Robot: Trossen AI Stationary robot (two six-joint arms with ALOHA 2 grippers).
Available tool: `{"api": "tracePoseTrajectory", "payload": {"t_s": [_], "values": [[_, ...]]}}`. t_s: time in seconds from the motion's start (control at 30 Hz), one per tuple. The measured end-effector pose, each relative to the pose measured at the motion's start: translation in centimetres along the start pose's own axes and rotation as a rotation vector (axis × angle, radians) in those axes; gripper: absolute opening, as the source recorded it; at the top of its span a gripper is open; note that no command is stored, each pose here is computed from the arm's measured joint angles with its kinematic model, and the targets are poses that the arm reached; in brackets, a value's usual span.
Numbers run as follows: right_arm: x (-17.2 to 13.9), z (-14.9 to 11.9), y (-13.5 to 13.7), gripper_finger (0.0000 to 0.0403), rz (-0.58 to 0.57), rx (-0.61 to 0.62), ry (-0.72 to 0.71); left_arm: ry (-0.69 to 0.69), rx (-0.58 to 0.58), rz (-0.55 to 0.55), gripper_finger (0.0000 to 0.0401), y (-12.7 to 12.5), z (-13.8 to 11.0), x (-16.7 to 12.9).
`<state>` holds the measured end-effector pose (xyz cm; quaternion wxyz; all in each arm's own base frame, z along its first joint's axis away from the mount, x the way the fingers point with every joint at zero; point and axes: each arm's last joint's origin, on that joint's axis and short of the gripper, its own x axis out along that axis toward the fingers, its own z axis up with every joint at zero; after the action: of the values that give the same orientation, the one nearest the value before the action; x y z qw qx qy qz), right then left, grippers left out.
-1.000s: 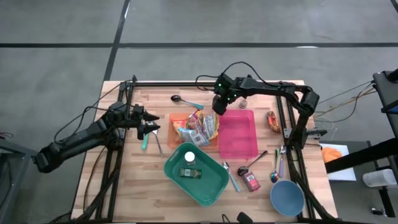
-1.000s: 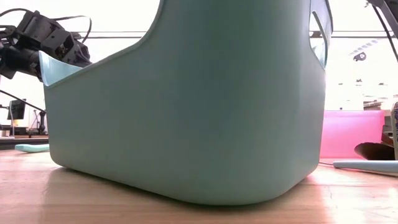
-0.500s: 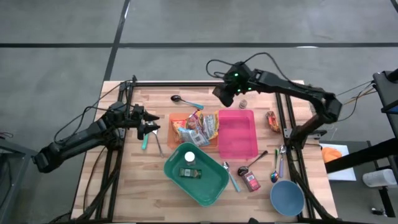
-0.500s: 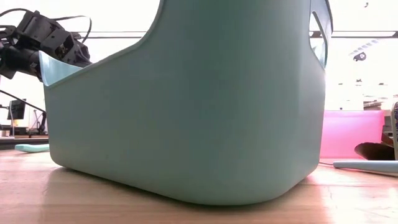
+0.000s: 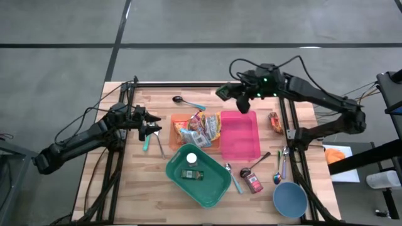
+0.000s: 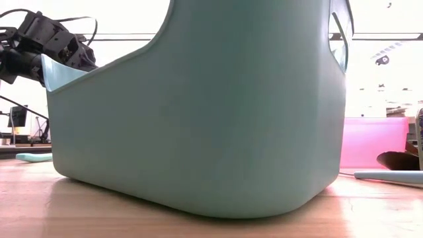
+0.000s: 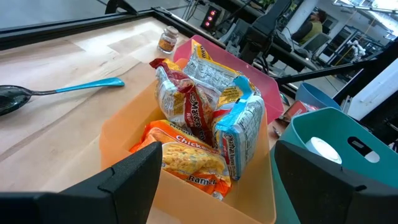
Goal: Pick & Place Food Item
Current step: Put the green seasoning can into the green bin
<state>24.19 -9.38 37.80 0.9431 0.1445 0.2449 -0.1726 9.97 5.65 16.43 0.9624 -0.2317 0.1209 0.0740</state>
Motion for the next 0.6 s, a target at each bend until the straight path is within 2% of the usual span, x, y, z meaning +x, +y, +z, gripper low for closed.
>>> {"api": "tracePoseTrajectory", "payload": {"t_s": [0.17,0.3,0.43,0.6], "values": [[-1.4,-0.2,1.9,0.0122,0.154,-0.034,-0.007,0.000,0.000,0.000,0.0315,0.0,0.0,0.0],[-1.3,-0.9,3.6,0.0140,0.279,-0.068,0.053,0.001,0.000,0.000,0.0315,0.0,0.0,0.0],[-0.4,-2.0,5.5,0.0133,0.334,-0.097,0.143,0.001,0.000,0.000,0.0315,0.0,0.0,0.0],[1.2,-3.1,7.7,0.0122,0.363,-0.042,0.227,0.001,0.000,0.000,0.0315,0.0,0.0,0.0]]}}
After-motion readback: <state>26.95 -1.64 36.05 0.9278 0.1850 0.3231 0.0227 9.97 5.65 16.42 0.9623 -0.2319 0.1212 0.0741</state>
